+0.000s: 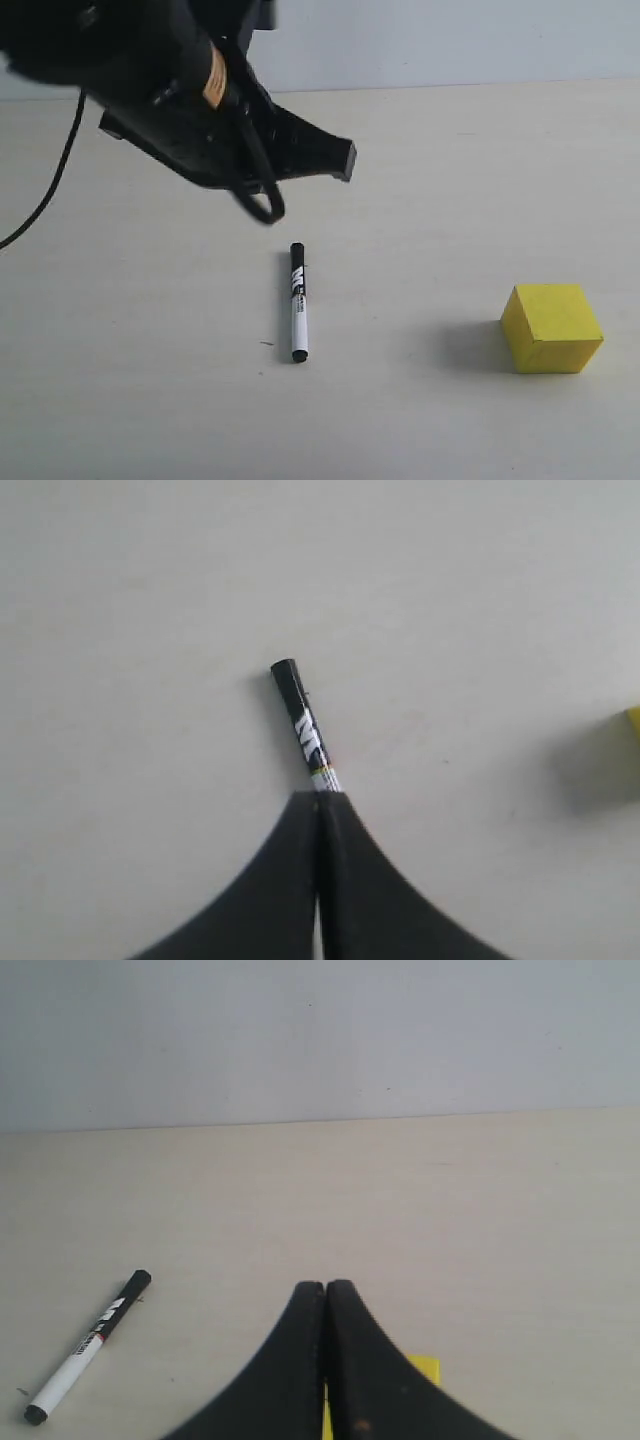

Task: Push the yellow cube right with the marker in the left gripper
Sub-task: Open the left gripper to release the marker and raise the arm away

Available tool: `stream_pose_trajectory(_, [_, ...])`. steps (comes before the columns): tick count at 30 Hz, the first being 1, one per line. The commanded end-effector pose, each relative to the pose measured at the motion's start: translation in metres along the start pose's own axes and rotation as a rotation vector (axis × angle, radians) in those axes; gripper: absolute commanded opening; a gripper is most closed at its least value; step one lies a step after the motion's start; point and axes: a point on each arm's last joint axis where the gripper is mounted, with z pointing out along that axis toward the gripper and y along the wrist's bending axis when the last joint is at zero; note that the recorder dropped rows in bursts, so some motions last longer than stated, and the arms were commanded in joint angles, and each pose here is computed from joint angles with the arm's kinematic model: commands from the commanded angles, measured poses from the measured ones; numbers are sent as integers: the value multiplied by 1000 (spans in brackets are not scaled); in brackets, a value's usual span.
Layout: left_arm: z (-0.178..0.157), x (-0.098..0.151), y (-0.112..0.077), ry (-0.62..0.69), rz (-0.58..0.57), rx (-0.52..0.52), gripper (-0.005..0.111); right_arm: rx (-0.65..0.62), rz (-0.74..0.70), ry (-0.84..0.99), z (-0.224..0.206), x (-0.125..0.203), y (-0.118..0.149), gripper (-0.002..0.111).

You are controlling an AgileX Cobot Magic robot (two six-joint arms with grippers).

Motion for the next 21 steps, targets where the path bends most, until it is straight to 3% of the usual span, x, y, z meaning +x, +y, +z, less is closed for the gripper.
stream_pose_trajectory(1, [-31,57,-7,-260,104,172,0,0,-5,-7,0,1,0,0])
stream_pose_trajectory(3, [-49,92,-1,-389,111,325,0,0,-5,-7,0,1,0,0])
stream_pose_trajectory(6, [-71,119,30,-503,29,406,0,0,-5,-7,0,1,0,0])
stream_pose_trajectory(8, [-79,133,42,-527,34,465,0,0,-5,-7,0,1,0,0])
stream_pose_trajectory(19, [-97,142,57,-592,-3,555,0,0,-5,-7,0,1,0,0])
stream_pose_trajectory(21, [-98,141,57,-623,52,530,0,0,-5,-7,0,1,0,0])
